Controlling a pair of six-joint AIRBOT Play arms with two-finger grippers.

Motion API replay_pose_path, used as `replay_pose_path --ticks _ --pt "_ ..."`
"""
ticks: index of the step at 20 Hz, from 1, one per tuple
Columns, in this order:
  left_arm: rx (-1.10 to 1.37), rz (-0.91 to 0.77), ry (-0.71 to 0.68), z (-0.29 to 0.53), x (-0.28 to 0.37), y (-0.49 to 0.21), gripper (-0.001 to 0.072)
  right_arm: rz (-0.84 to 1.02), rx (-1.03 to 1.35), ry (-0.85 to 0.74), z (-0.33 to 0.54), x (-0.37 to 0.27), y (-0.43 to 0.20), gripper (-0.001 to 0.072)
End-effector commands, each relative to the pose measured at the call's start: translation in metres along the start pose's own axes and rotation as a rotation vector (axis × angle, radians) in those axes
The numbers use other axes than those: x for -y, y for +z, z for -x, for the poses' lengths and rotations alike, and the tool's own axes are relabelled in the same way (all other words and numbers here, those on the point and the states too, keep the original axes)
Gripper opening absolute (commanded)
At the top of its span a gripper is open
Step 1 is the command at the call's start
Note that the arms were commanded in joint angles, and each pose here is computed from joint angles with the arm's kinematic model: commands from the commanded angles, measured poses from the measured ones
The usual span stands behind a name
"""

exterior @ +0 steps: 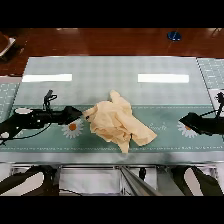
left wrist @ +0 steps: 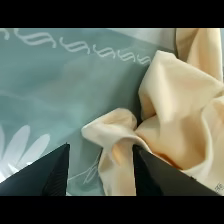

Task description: Fold the shirts.

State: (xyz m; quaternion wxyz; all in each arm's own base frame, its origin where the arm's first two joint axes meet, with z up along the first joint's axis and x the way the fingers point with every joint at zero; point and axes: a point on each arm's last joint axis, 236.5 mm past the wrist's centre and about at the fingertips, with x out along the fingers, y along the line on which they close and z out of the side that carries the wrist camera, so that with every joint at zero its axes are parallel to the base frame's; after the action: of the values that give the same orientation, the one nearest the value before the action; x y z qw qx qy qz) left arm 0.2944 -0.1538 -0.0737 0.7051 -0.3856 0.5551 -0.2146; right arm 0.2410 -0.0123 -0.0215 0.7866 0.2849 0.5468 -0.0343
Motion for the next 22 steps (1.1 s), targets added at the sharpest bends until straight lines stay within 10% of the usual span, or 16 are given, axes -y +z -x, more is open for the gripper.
replay_pose_path --ticks 1,10,12,22 --pt "-0.058 -0.030 -0.018 -0.019 0.012 -0.008 0.0503 0.000 0.007 0.002 0.000 0.000 0.002 0.0408" --pt "-0.208 -0.133 -0.016 -0.070 0.039 -0.032 0.0483 -0.002 0.005 0.024 0.000 -0.006 0.001 0.0408" --pt "-0.203 -0.129 -0.021 -0.071 0.043 -0.027 0.0017 0.005 -0.014 0.027 0.000 -0.006 -0.004 0.0408" --pt "-0.201 -0.137 -0.030 -0.070 0.048 -0.024 0.0025 -0.052 -0.322 0.220 -0.040 -0.038 -0.103 0.0408"
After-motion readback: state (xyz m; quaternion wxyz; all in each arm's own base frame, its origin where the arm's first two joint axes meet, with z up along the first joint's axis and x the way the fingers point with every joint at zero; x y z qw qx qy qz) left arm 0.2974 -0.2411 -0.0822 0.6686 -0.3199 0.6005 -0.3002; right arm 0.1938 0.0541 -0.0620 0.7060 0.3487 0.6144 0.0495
